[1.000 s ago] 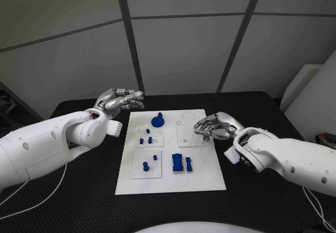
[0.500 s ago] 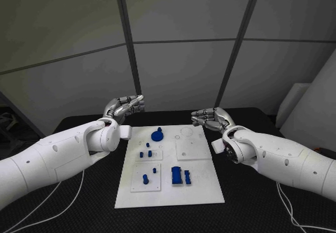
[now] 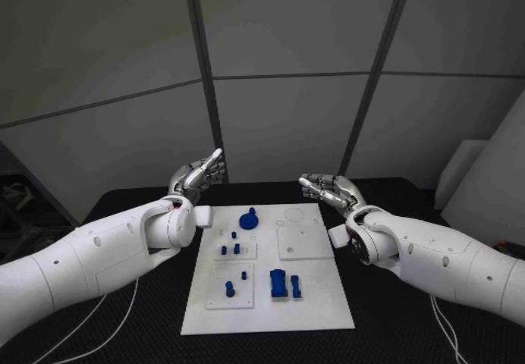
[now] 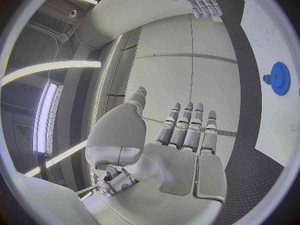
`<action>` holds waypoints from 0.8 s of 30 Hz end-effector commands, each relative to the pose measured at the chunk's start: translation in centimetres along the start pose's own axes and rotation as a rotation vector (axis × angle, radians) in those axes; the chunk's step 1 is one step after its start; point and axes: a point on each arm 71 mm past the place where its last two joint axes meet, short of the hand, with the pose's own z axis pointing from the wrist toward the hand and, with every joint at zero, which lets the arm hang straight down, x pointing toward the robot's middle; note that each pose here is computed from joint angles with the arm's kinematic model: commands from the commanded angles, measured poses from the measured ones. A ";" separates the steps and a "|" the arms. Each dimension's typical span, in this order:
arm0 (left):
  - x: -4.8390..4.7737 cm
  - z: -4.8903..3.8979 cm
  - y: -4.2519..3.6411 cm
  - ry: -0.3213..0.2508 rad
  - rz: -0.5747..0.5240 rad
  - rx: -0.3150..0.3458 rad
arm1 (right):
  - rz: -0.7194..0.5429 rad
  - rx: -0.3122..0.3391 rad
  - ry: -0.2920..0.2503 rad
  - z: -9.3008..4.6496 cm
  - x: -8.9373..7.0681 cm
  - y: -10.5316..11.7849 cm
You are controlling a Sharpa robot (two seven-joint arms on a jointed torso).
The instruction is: Assemble the parts on the task board
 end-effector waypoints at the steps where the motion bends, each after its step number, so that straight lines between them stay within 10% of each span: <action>1: 0.58 -0.95 -0.03 -0.030 0.049 0.025 | 0.048 -0.017 -0.075 -0.6 0.1 0.8; 14: 3.72 -6.51 0.54 -0.051 0.157 0.053 | 0.179 0.018 -0.243 -5.3 1.1 3.2; 24: 3.87 -6.81 0.55 -0.052 0.162 0.055 | 0.187 0.026 -0.255 -5.7 1.2 3.4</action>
